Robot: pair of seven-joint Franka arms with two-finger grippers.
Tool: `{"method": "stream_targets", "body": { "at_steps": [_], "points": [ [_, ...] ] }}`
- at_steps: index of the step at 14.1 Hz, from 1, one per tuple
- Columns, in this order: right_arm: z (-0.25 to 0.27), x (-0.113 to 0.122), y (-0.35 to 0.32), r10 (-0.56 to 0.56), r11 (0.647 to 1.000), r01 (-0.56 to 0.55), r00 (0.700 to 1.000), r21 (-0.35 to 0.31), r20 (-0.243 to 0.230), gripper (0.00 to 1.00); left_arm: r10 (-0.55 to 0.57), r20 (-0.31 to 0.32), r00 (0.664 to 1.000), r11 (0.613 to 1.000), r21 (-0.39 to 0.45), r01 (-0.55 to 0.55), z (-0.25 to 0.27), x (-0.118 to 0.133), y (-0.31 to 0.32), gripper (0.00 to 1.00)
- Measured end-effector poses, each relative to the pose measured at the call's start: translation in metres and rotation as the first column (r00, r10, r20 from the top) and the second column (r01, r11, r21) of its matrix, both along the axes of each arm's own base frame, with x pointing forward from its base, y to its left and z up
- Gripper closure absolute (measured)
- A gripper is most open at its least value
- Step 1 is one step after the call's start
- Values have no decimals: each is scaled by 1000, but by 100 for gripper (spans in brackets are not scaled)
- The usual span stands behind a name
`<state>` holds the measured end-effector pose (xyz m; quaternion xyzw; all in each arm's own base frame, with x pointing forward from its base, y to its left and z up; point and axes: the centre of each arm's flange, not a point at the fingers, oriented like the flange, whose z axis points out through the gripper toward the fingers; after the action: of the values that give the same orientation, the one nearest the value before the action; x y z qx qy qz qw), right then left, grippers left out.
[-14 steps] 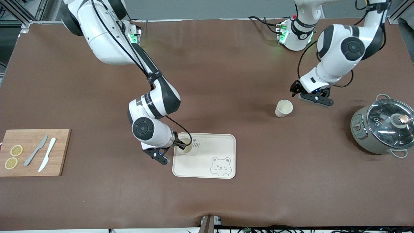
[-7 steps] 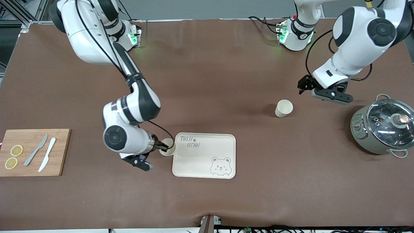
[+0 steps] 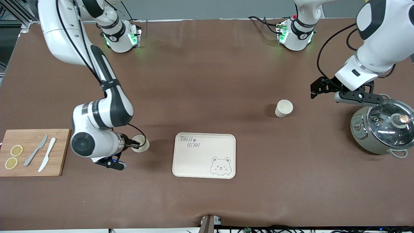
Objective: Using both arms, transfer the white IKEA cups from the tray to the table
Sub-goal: 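Carry the second cup toward the cutting board while the left gripper withdraws, then lower the second cup onto the table and open the right gripper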
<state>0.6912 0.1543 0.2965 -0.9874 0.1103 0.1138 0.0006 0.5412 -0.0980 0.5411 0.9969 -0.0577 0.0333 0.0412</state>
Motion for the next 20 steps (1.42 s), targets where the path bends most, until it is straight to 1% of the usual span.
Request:
{"method": "stream_targets", "body": {
  "at_steps": [2,4,6,7,9,12,15,17,20],
  "points": [
    [1,-3,-37,51,999,-51,999,18,4,97,26,5,1000,1000,-4,-26,13,2,2,0],
    [-3,-10,-70,97,995,-98,995,36,28,97,34,11,999,999,-6,-33,19,3,2,0],
    [-14,-22,-97,154,986,-157,987,48,52,97,35,10,999,999,-6,-35,20,3,3,0],
    [-19,-28,-111,175,983,-178,983,54,54,97,36,12,999,999,-4,-36,21,4,4,0],
    [-27,-36,-138,221,973,-225,973,56,60,97,36,18,999,999,-1,-36,24,5,5,0],
    [-35,-44,-188,277,958,-282,958,55,75,97,38,9,999,999,-3,-38,25,4,6,0],
    [-53,-56,-233,320,943,-327,941,55,115,97,48,10,999,999,-12,-48,29,4,7,0],
    [-59,-63,-247,328,940,-337,936,54,128,97,46,13,999,999,-16,-46,34,3,5,0],
    [-59,-64,-249,331,939,-339,935,52,125,97,43,11,999,999,-21,-43,42,3,6,0]
  ]
}}
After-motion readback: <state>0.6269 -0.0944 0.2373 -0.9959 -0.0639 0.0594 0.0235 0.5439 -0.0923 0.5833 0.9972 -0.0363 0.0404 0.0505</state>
